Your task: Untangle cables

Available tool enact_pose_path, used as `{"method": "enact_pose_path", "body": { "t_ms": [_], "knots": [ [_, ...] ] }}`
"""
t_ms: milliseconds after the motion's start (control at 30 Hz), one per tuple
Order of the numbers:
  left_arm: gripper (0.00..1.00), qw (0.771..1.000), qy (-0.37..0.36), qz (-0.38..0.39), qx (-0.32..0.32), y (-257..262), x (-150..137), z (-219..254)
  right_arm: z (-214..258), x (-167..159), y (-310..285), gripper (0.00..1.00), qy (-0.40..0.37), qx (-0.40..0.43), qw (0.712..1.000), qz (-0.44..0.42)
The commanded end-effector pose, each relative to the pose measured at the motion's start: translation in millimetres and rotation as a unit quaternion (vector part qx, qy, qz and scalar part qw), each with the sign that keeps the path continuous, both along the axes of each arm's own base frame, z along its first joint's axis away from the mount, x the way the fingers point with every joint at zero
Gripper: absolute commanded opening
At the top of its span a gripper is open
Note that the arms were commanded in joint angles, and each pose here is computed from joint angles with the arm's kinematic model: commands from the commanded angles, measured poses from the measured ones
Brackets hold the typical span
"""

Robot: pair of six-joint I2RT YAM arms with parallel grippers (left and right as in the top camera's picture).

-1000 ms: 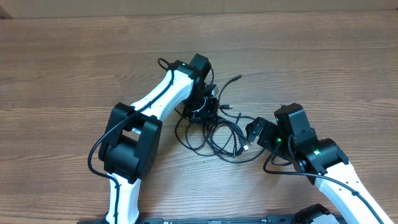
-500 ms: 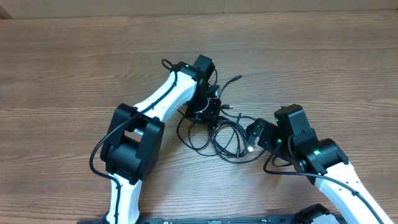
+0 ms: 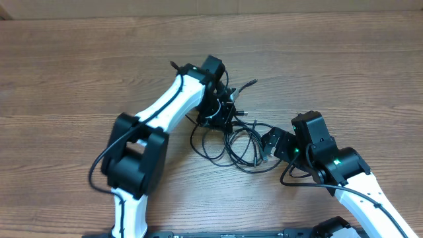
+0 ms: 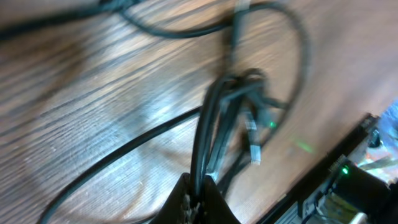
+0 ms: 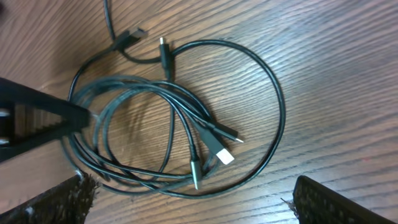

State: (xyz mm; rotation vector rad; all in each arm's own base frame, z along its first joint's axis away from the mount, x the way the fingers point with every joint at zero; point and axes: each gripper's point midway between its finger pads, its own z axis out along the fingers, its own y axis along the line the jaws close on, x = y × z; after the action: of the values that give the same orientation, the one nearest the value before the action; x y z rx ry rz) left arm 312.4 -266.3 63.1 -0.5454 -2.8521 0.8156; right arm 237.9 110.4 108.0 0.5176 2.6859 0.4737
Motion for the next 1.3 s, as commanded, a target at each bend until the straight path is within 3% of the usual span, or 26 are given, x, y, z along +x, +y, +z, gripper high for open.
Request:
{"method": "enact_pose_path", "body": {
  "t_ms": [0, 133, 367, 500, 667, 767, 833, 1067, 1267],
  "knots": [
    [0.04, 0.98, -0.156, -0.09, -0.088, -6, 2, 92, 5, 0, 17, 1.0, -0.018, 0.021, 0.997, 0.077],
    [0.04, 0.945, -0.274, -0.138, -0.114, 2, -8, 158, 20, 2, 43, 1.0, -0.054, 0.067, 0.984, 0.157],
    [0.04, 0.902, -0.407, -0.121, -0.084, 37, -27, 237, 48, 7, 75, 1.0, -0.115, 0.136, 0.956, 0.234],
    [0.04, 0.891, -0.433, -0.113, -0.08, 49, -40, 257, 71, 7, 94, 1.0, -0.162, 0.18, 0.926, 0.288],
    [0.04, 0.896, -0.424, -0.092, -0.092, 51, -50, 265, 108, 5, 116, 1.0, -0.23, 0.237, 0.876, 0.351],
    [0.04, 0.898, -0.396, -0.111, -0.158, 35, -67, 273, 118, 9, 119, 1.0, -0.256, 0.24, 0.865, 0.358],
    [0.04, 0.889, -0.373, -0.136, -0.228, 20, -86, 286, 114, 20, 113, 1.0, -0.26, 0.218, 0.881, 0.329],
    [0.04, 0.856, -0.325, -0.183, -0.357, 3, -123, 316, 88, 54, 76, 1.0, -0.222, 0.15, 0.949, 0.166],
    [0.04, 0.843, -0.331, -0.193, -0.378, 1, -128, 326, 76, 59, 61, 1.0, -0.194, 0.135, 0.967, 0.099]
  ]
}}
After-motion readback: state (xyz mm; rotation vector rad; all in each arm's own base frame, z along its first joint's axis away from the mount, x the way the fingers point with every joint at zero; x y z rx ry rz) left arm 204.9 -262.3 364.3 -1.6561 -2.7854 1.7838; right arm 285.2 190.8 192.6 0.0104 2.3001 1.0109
